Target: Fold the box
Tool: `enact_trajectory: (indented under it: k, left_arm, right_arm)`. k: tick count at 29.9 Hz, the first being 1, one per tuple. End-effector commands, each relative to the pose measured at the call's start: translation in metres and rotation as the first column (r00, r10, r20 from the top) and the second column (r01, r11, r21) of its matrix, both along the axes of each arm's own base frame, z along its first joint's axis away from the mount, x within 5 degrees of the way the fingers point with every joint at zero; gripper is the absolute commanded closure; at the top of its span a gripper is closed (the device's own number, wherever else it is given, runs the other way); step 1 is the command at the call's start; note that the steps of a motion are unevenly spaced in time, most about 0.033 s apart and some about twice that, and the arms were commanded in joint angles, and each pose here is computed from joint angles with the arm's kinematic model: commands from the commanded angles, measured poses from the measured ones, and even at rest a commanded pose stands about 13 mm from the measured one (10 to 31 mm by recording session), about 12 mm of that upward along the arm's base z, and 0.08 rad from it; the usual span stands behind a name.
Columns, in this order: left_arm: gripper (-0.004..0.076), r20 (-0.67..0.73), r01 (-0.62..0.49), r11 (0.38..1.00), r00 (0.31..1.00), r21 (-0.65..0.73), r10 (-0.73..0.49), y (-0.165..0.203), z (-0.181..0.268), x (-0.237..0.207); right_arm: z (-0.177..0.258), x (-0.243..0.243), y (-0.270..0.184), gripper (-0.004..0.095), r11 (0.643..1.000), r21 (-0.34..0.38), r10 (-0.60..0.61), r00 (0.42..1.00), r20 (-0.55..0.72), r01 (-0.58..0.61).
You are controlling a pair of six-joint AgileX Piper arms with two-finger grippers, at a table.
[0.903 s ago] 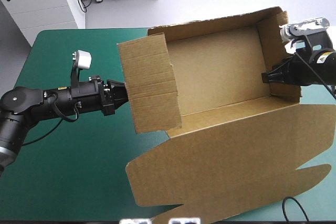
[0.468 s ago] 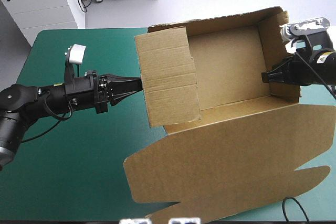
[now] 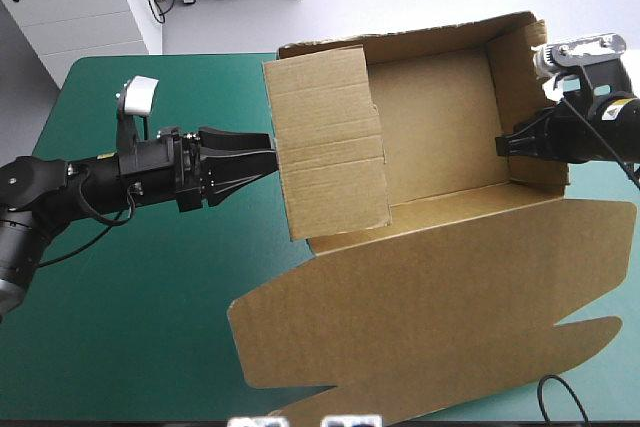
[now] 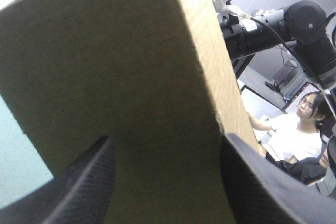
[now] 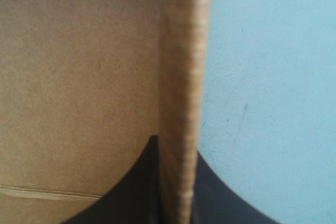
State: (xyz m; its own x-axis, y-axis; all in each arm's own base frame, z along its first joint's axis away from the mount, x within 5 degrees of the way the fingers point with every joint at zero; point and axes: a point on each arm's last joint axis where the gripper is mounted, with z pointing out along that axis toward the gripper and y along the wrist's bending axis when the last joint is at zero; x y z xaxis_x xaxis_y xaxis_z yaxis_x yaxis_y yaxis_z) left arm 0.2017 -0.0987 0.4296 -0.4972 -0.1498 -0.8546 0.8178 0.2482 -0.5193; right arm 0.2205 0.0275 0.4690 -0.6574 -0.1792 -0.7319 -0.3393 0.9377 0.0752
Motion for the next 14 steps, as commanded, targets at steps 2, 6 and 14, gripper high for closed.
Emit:
enact_trajectory:
  k: [2,6,14]
  left_arm:
    - [0.0227,0.057,0.100,0.988,0.994,-0.116,-0.094,-0.0035,0.0218,-0.0142]
    - [0.0227,0.058,0.119,0.987,0.992,-0.110,-0.114,-0.0074,0.0211,-0.0158]
    - [0.0227,0.034,0.058,0.992,0.998,-0.109,-0.054,-0.0077,0.0204,-0.0104]
  right_arm:
    - [0.0155,-0.0065,0.0026,0.0925,0.999,0.055,-0.005,0.996,0.085,0.000]
    - [0.0161,-0.0063,0.0034,0.0925,0.998,0.064,-0.003,0.996,0.089,-0.003]
    - [0.0178,-0.0052,0.0042,0.0919,0.996,0.086,-0.015,0.994,0.104,0.005]
